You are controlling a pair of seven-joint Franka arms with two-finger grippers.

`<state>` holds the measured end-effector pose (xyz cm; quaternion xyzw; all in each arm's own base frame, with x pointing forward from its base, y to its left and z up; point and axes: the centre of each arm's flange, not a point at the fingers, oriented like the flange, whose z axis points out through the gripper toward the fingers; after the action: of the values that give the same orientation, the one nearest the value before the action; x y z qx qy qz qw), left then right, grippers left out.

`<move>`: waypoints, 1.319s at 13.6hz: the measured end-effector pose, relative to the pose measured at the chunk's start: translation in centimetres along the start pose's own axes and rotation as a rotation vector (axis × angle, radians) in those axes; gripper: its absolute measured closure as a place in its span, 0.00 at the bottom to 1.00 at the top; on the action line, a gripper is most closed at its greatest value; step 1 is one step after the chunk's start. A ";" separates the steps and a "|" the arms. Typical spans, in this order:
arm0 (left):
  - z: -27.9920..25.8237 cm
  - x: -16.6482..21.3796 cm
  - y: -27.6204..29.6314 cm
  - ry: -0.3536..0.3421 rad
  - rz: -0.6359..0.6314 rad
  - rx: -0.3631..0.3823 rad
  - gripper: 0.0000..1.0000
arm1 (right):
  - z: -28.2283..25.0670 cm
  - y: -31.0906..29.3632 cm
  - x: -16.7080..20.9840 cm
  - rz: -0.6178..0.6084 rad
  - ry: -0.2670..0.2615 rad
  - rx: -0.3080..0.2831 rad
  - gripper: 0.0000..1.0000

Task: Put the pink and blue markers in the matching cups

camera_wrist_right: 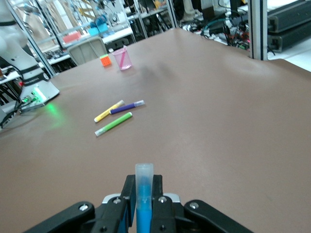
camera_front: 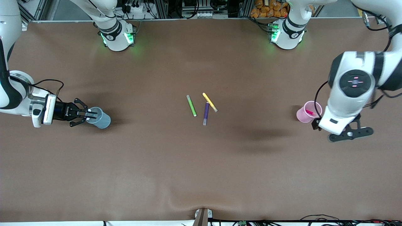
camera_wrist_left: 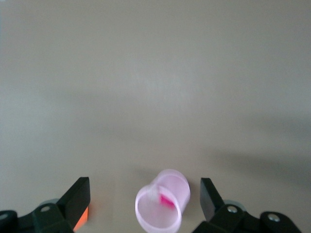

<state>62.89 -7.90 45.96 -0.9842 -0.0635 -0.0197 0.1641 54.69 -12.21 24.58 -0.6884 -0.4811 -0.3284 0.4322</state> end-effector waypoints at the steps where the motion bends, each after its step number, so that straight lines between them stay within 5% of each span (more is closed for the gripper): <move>1: -2.7 -0.1 -0.8 -0.054 0.011 -0.048 0.00 | 0.1 0.0 -0.3 -0.003 0.009 0.002 0.83; 4: -8.5 -1.3 -4.3 -0.139 0.084 -0.142 0.00 | 0.2 0.1 -0.4 -0.008 0.017 0.003 0.72; 11: -17.3 -7.5 -11.1 -0.148 0.242 -0.289 0.00 | -1.1 0.5 0.7 0.011 0.031 0.004 0.00; 16: -15.1 -7.9 -13.4 -0.190 0.254 -0.314 0.00 | -2.1 2.4 6.3 0.112 -0.004 -0.007 0.00; 18: -15.1 -8.1 -13.4 -0.188 0.251 -0.313 0.00 | -1.7 2.6 10.0 0.185 -0.092 -0.009 0.00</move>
<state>52.82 -1.21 64.09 -0.9954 0.0483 0.0830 0.0036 60.26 -10.37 33.22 -0.7463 -0.4332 -0.2574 0.4350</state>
